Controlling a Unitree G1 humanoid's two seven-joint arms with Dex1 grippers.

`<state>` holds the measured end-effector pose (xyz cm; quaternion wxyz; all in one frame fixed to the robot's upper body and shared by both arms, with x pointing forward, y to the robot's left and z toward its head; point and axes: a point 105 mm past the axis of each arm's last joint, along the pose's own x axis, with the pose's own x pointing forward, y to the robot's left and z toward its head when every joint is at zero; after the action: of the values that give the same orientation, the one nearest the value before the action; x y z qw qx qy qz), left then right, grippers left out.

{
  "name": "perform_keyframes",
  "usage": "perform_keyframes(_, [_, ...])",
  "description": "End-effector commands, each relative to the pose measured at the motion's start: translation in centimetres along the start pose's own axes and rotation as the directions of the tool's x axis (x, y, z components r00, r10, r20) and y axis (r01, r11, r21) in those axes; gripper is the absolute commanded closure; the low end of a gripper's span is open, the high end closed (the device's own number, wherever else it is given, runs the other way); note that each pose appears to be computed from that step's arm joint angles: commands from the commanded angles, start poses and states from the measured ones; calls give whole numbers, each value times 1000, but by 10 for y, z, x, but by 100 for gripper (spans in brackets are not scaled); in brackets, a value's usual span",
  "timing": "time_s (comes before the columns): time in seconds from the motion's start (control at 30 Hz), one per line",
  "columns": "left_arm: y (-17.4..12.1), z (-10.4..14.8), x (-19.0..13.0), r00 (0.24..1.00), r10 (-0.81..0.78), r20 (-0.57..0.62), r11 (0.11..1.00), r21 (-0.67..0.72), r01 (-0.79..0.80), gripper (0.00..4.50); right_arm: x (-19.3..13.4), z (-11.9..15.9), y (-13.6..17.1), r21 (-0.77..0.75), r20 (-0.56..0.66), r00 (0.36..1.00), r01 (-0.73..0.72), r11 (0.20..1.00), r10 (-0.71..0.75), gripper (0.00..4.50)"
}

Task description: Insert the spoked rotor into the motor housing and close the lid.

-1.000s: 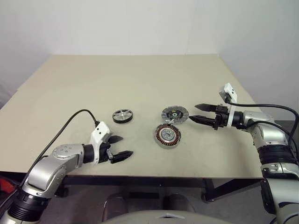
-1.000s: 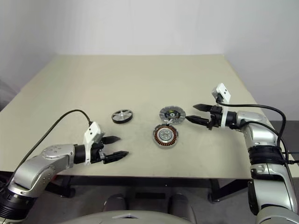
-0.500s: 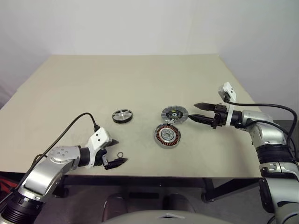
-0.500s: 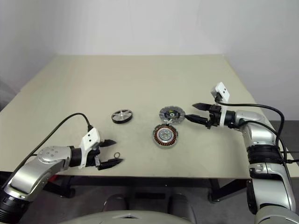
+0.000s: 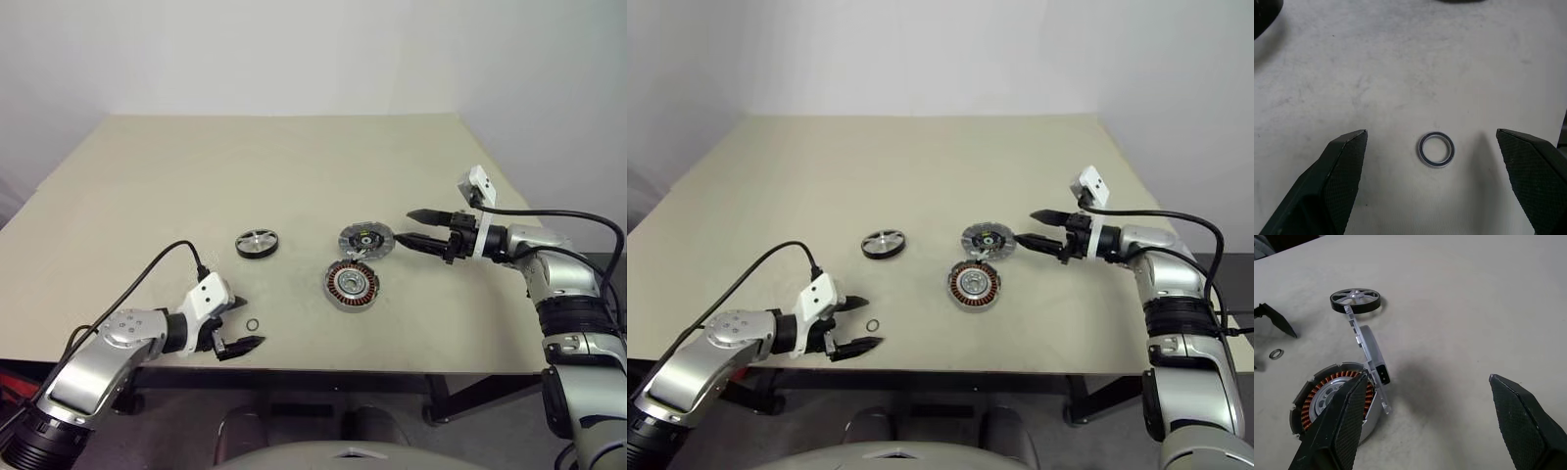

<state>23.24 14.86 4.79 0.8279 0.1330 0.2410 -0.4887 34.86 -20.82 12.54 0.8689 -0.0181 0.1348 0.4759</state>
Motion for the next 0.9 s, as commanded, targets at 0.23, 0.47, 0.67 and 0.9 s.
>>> perform_keyframes(0.23, [-6, -4, -4, 999, -12, -31, 998, 68, 15, 1, -2, 20, -2, -67, 26, 1000, 3, 998, -2, 0])
perform_keyframes(0.47, [-4, -12, -5, 999, 6, -47, 998, 70, -3, 1, -1, 21, -2, -68, 27, 1000, 2, 998, 0, 0])
perform_keyframes(0.67, [1, -13, 1, 998, 53, 20, 997, 46, -53, 1, 0, 25, -3, -74, 28, 1000, 1, 997, 1, 0])
perform_keyframes(0.9, [0, -15, 5, 993, 86, 85, 995, 44, -90, 1, 1, 31, -5, -83, 22, 1000, -4, 997, 6, 0])
